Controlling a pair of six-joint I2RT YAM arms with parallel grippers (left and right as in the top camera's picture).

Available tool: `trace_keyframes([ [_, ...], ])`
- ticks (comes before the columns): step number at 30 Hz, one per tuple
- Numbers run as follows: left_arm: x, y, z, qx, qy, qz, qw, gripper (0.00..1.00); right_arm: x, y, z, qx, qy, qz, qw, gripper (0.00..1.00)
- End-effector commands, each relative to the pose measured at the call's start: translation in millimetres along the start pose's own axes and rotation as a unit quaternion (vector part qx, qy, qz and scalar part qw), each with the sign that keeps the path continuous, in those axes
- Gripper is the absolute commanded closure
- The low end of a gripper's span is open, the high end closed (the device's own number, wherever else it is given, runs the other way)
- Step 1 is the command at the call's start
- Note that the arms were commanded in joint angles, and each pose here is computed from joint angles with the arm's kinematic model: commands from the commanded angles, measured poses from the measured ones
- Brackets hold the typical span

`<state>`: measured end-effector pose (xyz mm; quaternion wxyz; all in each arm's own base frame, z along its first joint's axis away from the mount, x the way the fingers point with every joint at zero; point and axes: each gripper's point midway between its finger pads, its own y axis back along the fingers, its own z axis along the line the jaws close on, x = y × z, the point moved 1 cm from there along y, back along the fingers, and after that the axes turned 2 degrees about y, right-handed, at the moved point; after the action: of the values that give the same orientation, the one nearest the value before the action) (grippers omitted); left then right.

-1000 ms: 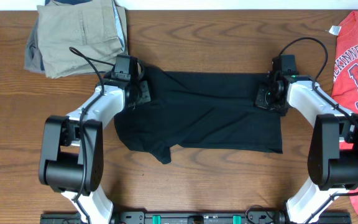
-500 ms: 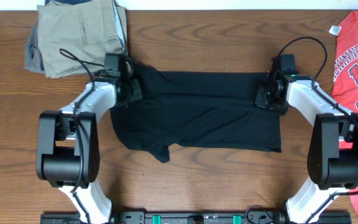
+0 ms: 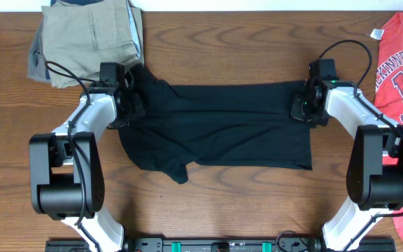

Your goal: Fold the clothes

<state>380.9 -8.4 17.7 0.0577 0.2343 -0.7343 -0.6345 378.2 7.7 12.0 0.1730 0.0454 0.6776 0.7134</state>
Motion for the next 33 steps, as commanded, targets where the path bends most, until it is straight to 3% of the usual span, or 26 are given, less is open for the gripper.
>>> trace_keyframes([
  [1, -1, 15, 9, -0.021, 0.004, -0.019, 1.0, 0.94, -19, 11, -4, 0.016, -0.012, -0.012, 1.0, 0.93],
  [13, 1, 113, 0, 0.01, -0.002, -0.088, 0.996, 0.93, -31, 81, 19, -0.03, -0.012, 0.017, 0.999, 0.92],
  [14, 4, 122, 1, 0.012, -0.002, -0.092, 0.996, 0.83, -29, 87, 23, -0.042, -0.01, 0.017, 0.999, 0.92],
  [17, 15, 144, 3, 0.014, -0.002, -0.097, 0.995, 0.16, -22, 107, 32, -0.076, 0.006, 0.017, 0.997, 0.93],
  [18, 20, 150, 5, 0.014, -0.002, -0.096, 0.995, 0.07, -19, 115, 33, -0.08, 0.007, 0.017, 0.997, 0.93],
  [23, 49, 170, 13, 0.01, 0.0, -0.07, 0.998, 0.04, 3, 154, 30, -0.08, 0.036, 0.011, 0.996, 0.91],
  [25, 64, 173, 10, 0.025, 0.0, -0.042, 0.999, 0.04, 15, 165, 26, -0.062, 0.05, 0.01, 0.997, 0.8],
  [26, 74, 173, 7, 0.04, 0.0, -0.02, 0.999, 0.04, 23, 169, 22, -0.044, 0.056, 0.014, 0.997, 0.59],
  [27, 80, 173, 5, 0.047, 0.001, -0.006, 0.999, 0.04, 28, 171, 19, -0.033, 0.06, 0.018, 0.997, 0.17],
  [28, 87, 173, 4, 0.054, 0.003, 0.012, 0.998, 0.04, 33, 171, 18, -0.023, 0.065, 0.023, 0.997, 0.01],
  [33, 115, 165, 12, 0.04, 0.012, 0.076, 0.996, 0.06, 59, 149, 22, -0.009, 0.086, 0.059, 0.995, 0.01],
])
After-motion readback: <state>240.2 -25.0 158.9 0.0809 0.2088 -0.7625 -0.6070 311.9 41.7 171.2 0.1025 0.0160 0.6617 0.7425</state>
